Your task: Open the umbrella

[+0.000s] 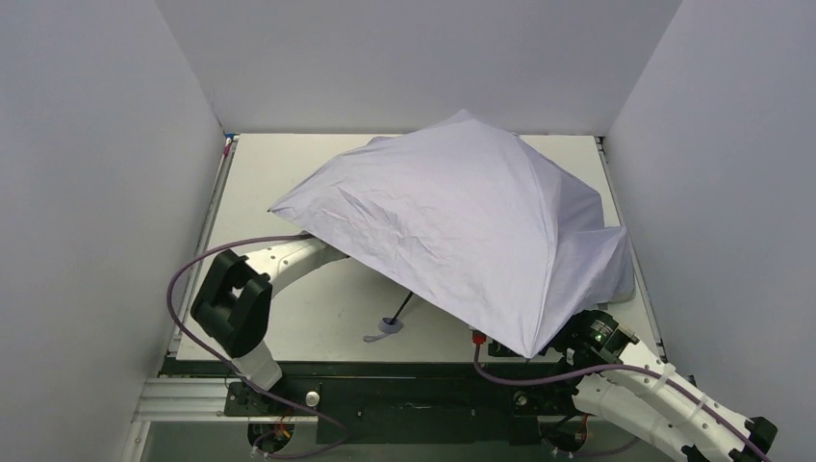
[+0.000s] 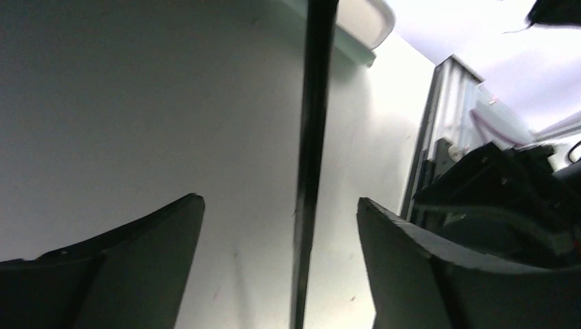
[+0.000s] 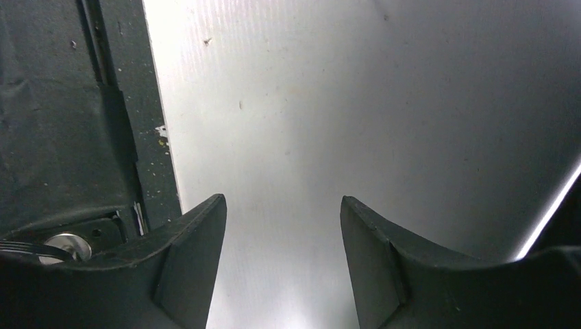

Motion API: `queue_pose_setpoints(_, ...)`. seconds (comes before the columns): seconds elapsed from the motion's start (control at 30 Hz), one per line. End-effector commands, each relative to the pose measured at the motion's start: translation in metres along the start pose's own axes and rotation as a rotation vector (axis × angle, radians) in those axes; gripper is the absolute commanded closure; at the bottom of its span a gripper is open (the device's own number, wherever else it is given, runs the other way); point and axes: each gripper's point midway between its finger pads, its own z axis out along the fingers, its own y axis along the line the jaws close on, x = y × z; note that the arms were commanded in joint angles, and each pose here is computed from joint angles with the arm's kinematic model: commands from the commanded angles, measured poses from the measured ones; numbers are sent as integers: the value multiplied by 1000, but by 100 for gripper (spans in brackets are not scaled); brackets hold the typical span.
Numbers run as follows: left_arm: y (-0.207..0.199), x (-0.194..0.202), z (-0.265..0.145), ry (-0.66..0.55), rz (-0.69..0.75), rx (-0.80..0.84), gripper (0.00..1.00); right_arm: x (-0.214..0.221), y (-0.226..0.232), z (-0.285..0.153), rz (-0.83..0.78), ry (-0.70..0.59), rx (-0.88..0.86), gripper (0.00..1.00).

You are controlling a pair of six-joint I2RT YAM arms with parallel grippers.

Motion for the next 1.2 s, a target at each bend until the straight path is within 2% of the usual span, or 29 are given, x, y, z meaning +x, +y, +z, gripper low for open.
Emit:
queue_pose_setpoints(0.0,10,0,-40,19,116,-82,15,5,-10,2,-52,24,58,42)
queue_pose_setpoints(0.07,22,15,-57,73,129,-138,2,13,-7,2,-69,57,47,40)
queue_pose_setpoints(0.2,40,43,-92,190,160,-211,3,27,-1,-3,-92,112,25,35)
queue_pose_setpoints(0.27,49,67,-114,290,154,-255,3,30,-1,-3,-103,123,33,30)
queue_pose_setpoints(0.37,63,80,-145,356,178,-339,3,33,-5,-3,-100,136,54,24)
queue_pose_setpoints(0.53,80,104,-204,512,196,-503,3,42,-28,-14,-93,205,181,16)
queue_pose_setpoints(0.63,96,116,-233,550,224,-650,3,48,-36,-22,-66,239,239,14)
queue_pose_setpoints(0.73,104,110,-255,509,302,-773,3,52,-41,-28,-24,254,291,13)
queue_pose_setpoints(0.9,125,121,-296,536,295,-949,3,61,-52,-37,77,280,377,13)
queue_pose_setpoints(1.17,143,127,-334,509,274,-1103,3,69,-65,-49,181,281,480,11)
